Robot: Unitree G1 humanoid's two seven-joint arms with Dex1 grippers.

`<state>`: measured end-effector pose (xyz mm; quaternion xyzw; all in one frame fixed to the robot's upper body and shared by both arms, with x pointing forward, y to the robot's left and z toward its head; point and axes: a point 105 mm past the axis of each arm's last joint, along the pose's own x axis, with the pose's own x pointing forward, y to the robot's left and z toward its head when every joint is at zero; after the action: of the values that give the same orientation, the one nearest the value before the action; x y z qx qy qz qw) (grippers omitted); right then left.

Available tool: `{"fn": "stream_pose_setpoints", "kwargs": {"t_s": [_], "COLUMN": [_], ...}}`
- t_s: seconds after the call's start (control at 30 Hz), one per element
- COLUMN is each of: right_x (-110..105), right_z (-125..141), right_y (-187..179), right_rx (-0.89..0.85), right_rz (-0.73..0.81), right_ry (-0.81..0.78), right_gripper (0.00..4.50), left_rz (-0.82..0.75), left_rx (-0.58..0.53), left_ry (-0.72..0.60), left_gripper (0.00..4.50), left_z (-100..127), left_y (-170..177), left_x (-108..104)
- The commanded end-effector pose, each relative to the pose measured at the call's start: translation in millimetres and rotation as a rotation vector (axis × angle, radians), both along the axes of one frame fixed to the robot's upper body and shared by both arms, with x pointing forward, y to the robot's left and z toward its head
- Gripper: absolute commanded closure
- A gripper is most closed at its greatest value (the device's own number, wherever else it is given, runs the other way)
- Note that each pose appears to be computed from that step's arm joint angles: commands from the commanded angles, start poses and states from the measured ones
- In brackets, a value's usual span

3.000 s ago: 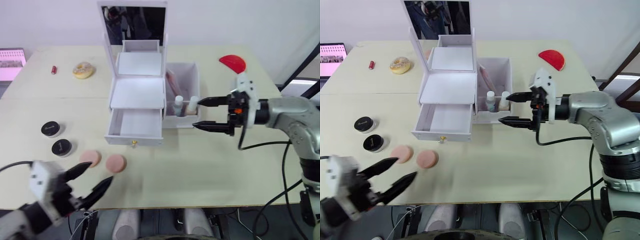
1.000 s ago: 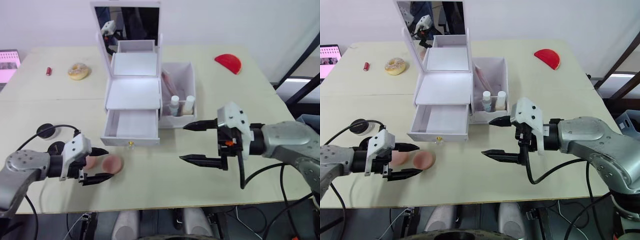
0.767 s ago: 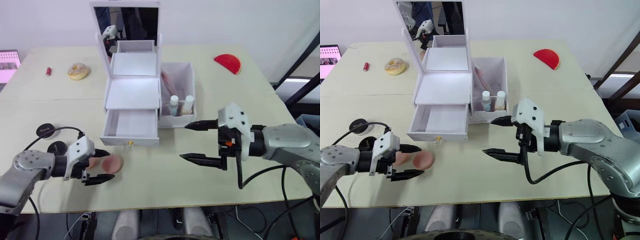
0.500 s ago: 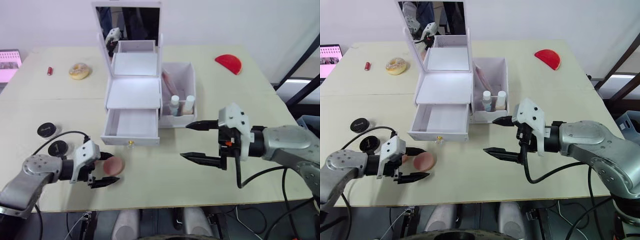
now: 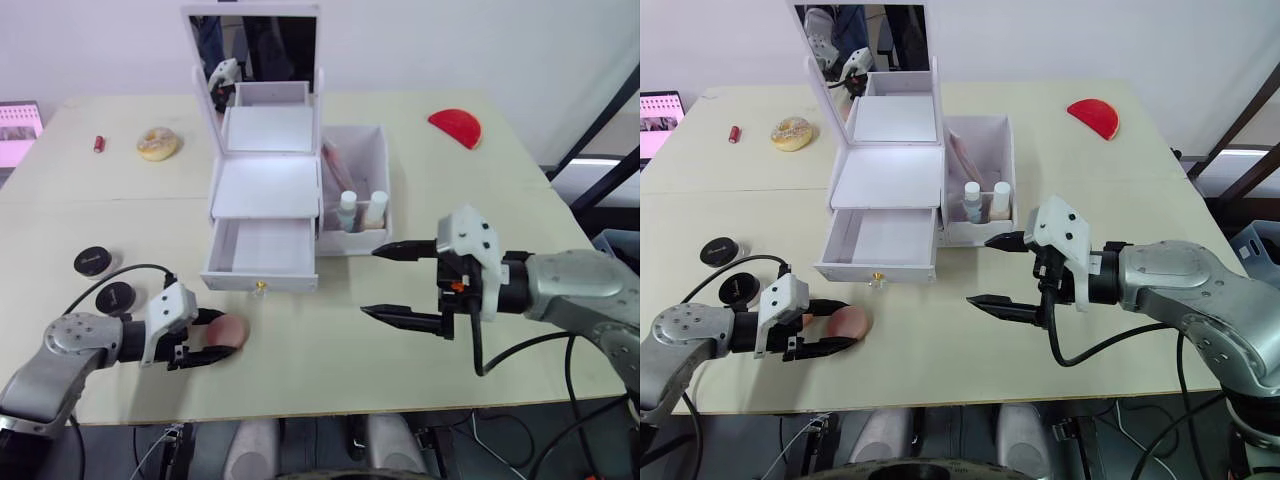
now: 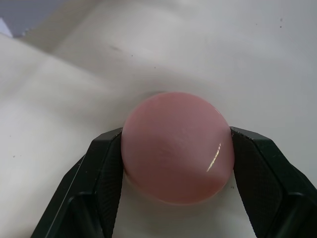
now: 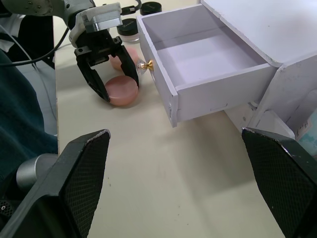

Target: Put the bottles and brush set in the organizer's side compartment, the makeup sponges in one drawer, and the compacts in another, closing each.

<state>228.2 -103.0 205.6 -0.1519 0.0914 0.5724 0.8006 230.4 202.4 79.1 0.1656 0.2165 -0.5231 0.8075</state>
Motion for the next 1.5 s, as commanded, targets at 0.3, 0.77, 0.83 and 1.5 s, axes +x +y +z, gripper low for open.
{"fn": "stream_pose_setpoints", "kwargs": {"t_s": [0.3,0.77,0.83,1.5], "right_x": [-2.0,4.5,5.2,-0.3], "right_z": [11.3,13.6,13.8,12.6], "right_y": [1.5,2.6,3.5,10.1], "right_rx": [0.016,0.023,0.026,0.06], "right_rz": [0.022,0.046,0.048,0.003], "right_ry": [-0.048,-0.055,-0.058,-0.074], "right_gripper": [0.0,0.0,0.0,0.0], "left_rz": [0.038,0.056,0.022,-0.246], "left_rx": [-0.004,0.062,0.036,0.066], "left_ry": [-0.041,-0.173,-0.195,-0.2], "left_gripper": [1.85,1.85,1.85,1.85], "left_z": [57.6,135.8,143.8,129.4], "left_y": [25.6,46.0,36.4,-20.8], "left_x": [-7.4,10.6,18.7,75.4]}}
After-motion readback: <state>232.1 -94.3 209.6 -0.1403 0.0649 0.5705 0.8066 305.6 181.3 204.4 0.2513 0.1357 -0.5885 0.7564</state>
